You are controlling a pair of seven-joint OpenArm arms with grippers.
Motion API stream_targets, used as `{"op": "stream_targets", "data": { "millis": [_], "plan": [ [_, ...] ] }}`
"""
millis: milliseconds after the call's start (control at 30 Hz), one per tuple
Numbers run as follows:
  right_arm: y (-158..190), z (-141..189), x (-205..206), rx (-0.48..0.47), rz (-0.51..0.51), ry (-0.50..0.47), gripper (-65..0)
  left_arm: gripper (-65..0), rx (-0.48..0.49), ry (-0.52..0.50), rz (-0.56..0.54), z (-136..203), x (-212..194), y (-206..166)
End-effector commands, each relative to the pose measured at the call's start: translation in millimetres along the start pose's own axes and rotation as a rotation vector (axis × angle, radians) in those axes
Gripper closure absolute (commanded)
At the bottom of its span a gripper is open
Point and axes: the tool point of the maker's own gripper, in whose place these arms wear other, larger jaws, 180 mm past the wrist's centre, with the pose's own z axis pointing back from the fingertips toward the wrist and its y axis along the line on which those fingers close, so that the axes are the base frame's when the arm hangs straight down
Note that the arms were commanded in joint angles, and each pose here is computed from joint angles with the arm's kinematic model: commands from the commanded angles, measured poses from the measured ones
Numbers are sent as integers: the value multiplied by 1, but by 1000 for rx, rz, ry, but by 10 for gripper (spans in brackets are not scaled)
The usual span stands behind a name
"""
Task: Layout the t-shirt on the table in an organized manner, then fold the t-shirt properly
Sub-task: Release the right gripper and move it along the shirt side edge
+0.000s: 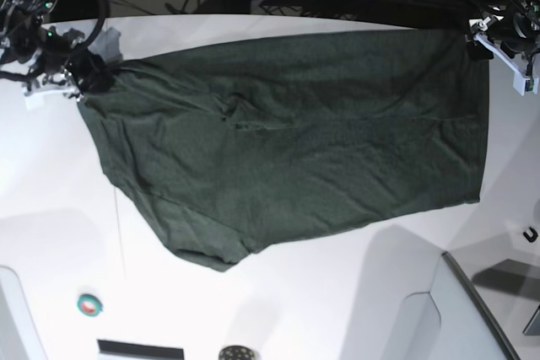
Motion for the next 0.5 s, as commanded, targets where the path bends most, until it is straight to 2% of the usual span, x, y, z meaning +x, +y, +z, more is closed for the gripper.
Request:
{"op": "stream_targets", "data": {
  "millis": [0,100,167,300,333,367,433,467],
  "plan": [
    [3,9,13,9,30,-50,-236,-443,34,-33,-13,8,12,13],
    [-5,26,24,-29,66,-141,-236,-443,78,-50,27,18,10,32],
    [-9,43,36,-61,115,-207,-236,-441,119,-98,43,32,20,44],
    [-6,66,58,-86,187,-307,-236,-421,152,-171,6,50,40,39],
    [-3,68,61,-84,201,-320,-236,-382,148,-176,8,50,41,36],
    [1,71,64,-80,215,-331,-236,-308,134,-191,8,48,47,30],
    [17,70,72,-51,251,-348,-227,-61,93,-217,2,37,62,15],
    [24,67,75,-36,294,-339,-200,0,72,-228,5,32,65,8]
  ]
}}
